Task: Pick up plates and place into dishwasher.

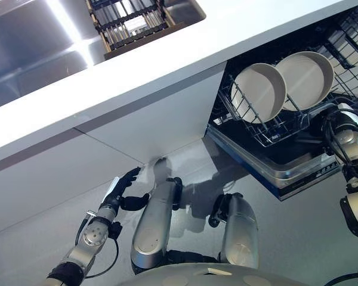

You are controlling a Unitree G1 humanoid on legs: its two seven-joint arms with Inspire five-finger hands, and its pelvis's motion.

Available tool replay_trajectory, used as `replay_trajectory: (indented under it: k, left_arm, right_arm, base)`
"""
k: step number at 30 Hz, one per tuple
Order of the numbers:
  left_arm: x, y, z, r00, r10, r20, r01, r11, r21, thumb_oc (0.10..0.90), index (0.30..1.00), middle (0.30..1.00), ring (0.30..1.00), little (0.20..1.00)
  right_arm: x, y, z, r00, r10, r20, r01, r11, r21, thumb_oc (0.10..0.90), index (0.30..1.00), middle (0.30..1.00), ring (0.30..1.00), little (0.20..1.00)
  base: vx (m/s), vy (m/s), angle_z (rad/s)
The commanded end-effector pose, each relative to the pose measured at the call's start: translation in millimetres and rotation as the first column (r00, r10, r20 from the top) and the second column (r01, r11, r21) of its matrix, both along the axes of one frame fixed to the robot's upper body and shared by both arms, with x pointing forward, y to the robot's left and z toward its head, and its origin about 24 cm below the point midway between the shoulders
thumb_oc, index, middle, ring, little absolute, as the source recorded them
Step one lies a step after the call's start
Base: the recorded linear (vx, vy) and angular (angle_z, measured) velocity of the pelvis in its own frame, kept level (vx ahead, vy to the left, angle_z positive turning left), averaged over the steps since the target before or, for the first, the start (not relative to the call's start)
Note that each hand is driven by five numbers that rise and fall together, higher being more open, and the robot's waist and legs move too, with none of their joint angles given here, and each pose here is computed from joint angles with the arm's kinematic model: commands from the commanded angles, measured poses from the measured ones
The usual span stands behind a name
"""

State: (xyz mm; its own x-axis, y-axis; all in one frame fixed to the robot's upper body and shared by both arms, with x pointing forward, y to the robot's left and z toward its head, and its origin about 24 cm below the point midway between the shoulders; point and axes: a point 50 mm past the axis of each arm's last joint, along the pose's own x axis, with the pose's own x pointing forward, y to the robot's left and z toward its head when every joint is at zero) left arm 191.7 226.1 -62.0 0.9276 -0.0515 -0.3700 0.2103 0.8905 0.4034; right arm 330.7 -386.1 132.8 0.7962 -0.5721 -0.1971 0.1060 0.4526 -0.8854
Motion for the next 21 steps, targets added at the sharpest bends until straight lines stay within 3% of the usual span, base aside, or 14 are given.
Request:
replay_trajectory:
  k: [1,10,17,18,21]
  left_arm:
    - [2.9,-18.5,24.3,0.983,-0.095,0.154,0.108,0.992,-0.072,0.800,0.900,0.900,0.900,0.900]
    - [2.4,-17.4,26.4,0.982,-0.086,0.167,0.100,0.992,-0.075,0.800,0.900,0.900,0.900,0.900]
    - [2.5,-17.7,27.4,0.981,-0.086,0.172,0.101,0.992,-0.077,0.800,0.900,0.900,0.900,0.900]
    - [3.7,-18.1,29.1,0.980,-0.085,0.179,0.101,0.992,-0.078,0.800,0.900,0.900,0.900,0.900]
    - [4.5,-18.5,30.3,0.979,-0.077,0.187,0.093,0.992,-0.080,0.800,0.900,0.900,0.900,0.900]
  right_arm:
    - [18.4,9.3,43.6,0.990,0.091,0.107,-0.085,0.995,-0.059,0.100,0.300,0.300,0.300,0.200]
    - [36.6,29.6,70.0,0.982,0.170,0.087,-0.166,0.985,-0.046,0.100,0.300,0.300,0.300,0.200]
    - [42.6,39.0,70.9,0.957,0.128,0.260,-0.203,0.937,0.284,0.100,0.300,0.300,0.300,0.200]
    - [45.1,43.4,70.6,0.942,0.094,0.323,-0.227,0.886,0.404,0.100,0.300,0.300,0.300,0.200]
    - [49.4,52.2,67.0,0.916,0.043,0.398,-0.277,0.785,0.553,0.100,0.300,0.300,0.300,0.200]
  base:
    - [0.00,0.000,0.00]
    - [0.00,0.000,0.02]
    - [0.00,-0.002,0.06]
    - [0.00,0.000,0.00]
    - [0.00,0.000,0.00]
